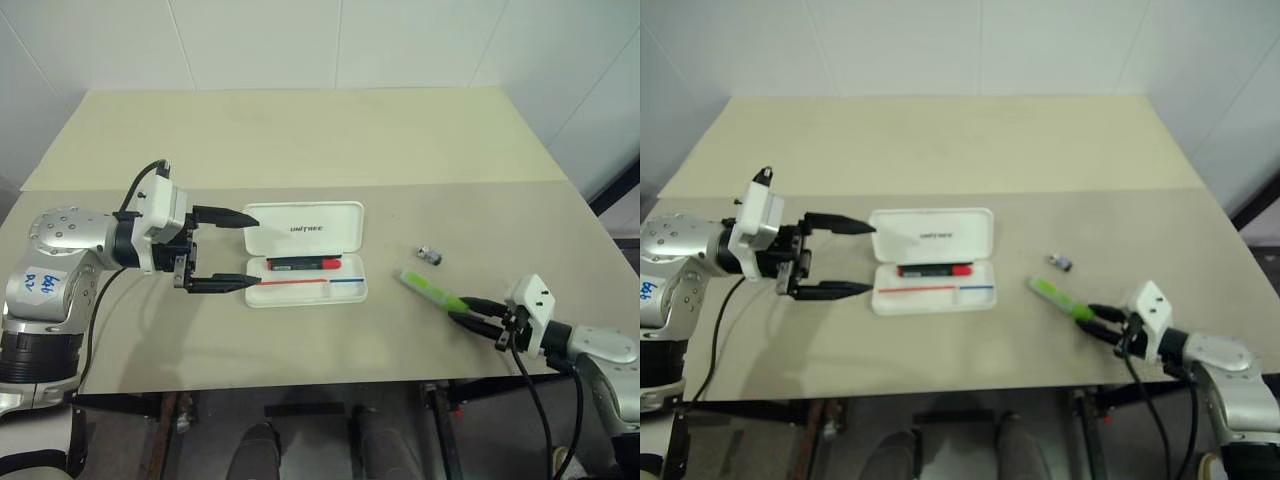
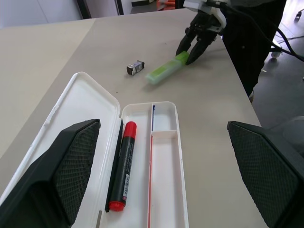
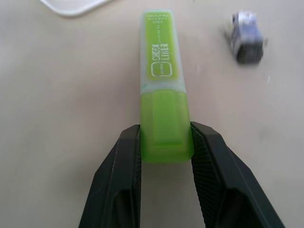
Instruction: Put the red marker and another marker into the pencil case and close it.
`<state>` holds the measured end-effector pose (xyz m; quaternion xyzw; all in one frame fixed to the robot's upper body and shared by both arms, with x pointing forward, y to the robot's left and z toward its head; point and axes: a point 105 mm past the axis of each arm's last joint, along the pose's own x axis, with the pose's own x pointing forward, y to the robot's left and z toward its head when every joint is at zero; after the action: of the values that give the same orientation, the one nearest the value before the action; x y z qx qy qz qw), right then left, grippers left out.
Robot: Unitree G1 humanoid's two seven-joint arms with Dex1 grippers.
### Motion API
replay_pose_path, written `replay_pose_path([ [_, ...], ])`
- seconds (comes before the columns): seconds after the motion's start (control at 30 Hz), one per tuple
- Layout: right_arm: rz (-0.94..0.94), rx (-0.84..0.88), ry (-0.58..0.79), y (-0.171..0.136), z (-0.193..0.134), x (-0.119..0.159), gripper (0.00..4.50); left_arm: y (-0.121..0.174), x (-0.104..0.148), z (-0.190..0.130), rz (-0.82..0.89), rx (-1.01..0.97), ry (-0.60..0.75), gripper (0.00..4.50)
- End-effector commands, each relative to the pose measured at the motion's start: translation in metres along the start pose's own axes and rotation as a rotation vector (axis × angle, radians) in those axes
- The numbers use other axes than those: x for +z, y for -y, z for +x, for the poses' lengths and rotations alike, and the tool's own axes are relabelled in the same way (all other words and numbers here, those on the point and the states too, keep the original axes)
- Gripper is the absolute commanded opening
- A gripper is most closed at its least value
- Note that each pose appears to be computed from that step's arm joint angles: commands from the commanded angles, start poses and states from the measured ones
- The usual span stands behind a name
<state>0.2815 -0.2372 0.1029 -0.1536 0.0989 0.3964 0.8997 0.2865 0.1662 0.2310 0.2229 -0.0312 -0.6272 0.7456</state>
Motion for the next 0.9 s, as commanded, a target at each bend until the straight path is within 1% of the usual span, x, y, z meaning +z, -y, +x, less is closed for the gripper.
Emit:
replay_pose_path([
  [0.03,-0.105,0.060,0.064,-0.003,0.007,0.038,1.09,0.000,0.003,-0.007,0.055,0.003,-0.026,4.50],
  [0.17,-0.186,0.170,0.121,-0.015,0.022,0.074,1.09,0.000,-0.002,-0.015,0.075,0.021,-0.041,4.50],
  [0.27,-0.220,0.252,0.154,-0.026,0.034,0.093,1.09,0.000,-0.007,-0.019,0.089,0.030,-0.060,4.50],
  [0.5,-0.280,0.439,0.220,-0.054,0.073,0.120,1.09,-0.005,-0.016,-0.041,0.088,0.125,-0.108,4.50],
  [0.73,-0.329,0.602,0.242,-0.081,0.107,0.126,1.09,0.002,-0.025,-0.048,0.059,0.153,-0.126,4.50],
  [0.9,-0.358,0.656,0.222,-0.091,0.128,0.122,1.09,0.008,-0.026,-0.043,0.049,0.150,-0.116,4.50],
])
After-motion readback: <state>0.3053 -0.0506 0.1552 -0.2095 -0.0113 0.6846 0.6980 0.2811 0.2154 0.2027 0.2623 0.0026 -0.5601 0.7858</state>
